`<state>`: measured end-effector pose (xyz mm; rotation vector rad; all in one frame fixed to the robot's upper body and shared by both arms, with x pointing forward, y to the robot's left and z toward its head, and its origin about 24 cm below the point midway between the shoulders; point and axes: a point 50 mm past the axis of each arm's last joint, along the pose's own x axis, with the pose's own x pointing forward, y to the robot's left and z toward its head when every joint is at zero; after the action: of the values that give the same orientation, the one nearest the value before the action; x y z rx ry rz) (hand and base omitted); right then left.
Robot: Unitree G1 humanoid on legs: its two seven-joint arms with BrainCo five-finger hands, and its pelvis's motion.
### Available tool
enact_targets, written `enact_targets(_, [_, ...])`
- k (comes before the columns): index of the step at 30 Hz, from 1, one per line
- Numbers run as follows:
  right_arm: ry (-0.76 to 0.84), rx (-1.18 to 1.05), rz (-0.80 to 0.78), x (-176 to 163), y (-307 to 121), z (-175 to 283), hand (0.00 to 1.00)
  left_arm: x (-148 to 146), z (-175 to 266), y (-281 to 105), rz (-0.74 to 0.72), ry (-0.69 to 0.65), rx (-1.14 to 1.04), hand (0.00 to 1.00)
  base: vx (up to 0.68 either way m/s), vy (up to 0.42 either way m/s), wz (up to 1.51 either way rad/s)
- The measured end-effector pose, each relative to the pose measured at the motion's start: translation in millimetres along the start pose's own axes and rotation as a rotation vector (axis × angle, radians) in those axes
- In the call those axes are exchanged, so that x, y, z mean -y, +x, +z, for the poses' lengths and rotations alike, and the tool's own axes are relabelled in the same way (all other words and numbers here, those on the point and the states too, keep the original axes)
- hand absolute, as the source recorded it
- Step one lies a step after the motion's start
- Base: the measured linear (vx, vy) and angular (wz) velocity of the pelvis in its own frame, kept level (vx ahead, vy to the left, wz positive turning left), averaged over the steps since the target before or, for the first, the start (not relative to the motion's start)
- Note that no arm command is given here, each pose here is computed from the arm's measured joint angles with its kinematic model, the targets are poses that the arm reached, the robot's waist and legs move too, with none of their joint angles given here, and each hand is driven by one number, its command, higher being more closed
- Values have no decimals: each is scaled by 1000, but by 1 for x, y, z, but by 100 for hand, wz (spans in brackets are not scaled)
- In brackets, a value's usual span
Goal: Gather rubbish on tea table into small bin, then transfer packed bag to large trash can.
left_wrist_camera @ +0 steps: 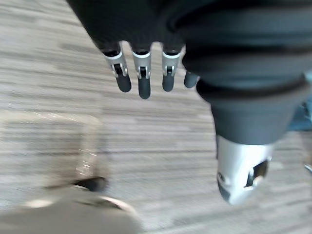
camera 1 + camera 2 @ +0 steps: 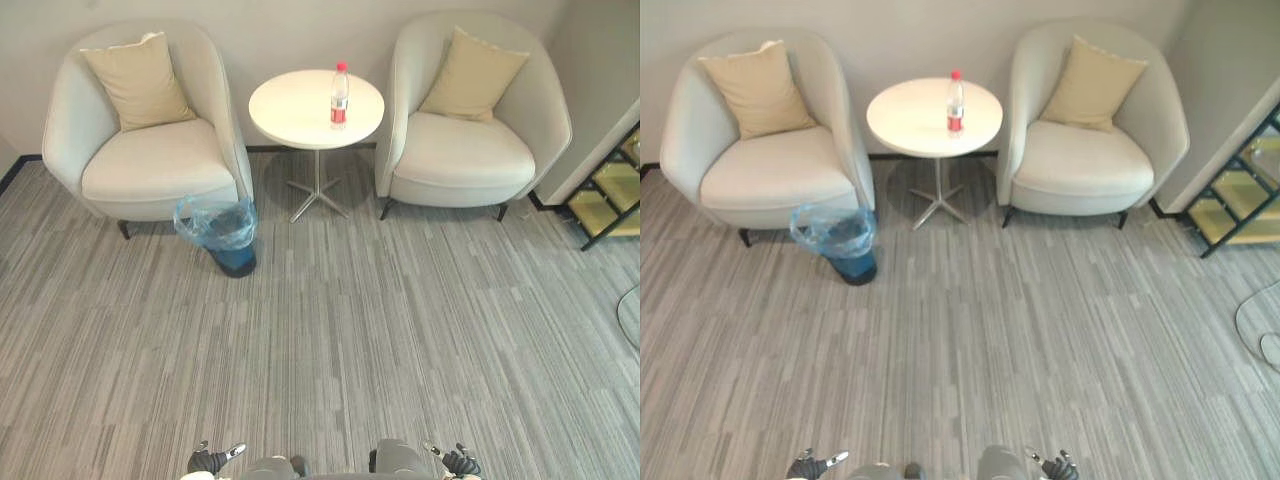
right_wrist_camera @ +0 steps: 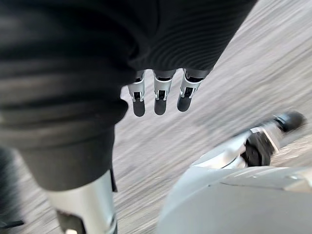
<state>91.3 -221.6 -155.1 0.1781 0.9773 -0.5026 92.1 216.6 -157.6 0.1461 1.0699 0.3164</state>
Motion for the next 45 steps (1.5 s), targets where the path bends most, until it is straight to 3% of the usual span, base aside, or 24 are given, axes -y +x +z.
enact_targets(5, [-46,-40,22,-5,-4,-13,0,12,15,2,-40,29,44,0,543,-216,29])
enact_targets(9, [-75,-9,-3,5,3,3,0,48,23,-2,-116,-34,39,0,437,-184,6])
enact_targets(15, [-95,-1,-39,10,-1,-3,0,59,43,-3,-116,-147,93,0,318,-144,7])
enact_targets(20, [-185,-14,-55,12,-4,-11,0,69,53,-7,-131,-111,157,0,256,78,-29])
enact_targets(26, [-321,-20,-9,1,-4,-14,0,69,53,-4,-129,-103,124,0,440,182,-34])
enact_targets(34, [-320,20,20,-4,-5,-8,0,69,38,-4,-118,-126,49,0,307,53,12])
enact_targets(45, [-380,-1,29,1,0,-4,0,75,37,-6,-149,-179,36,0,306,-213,33])
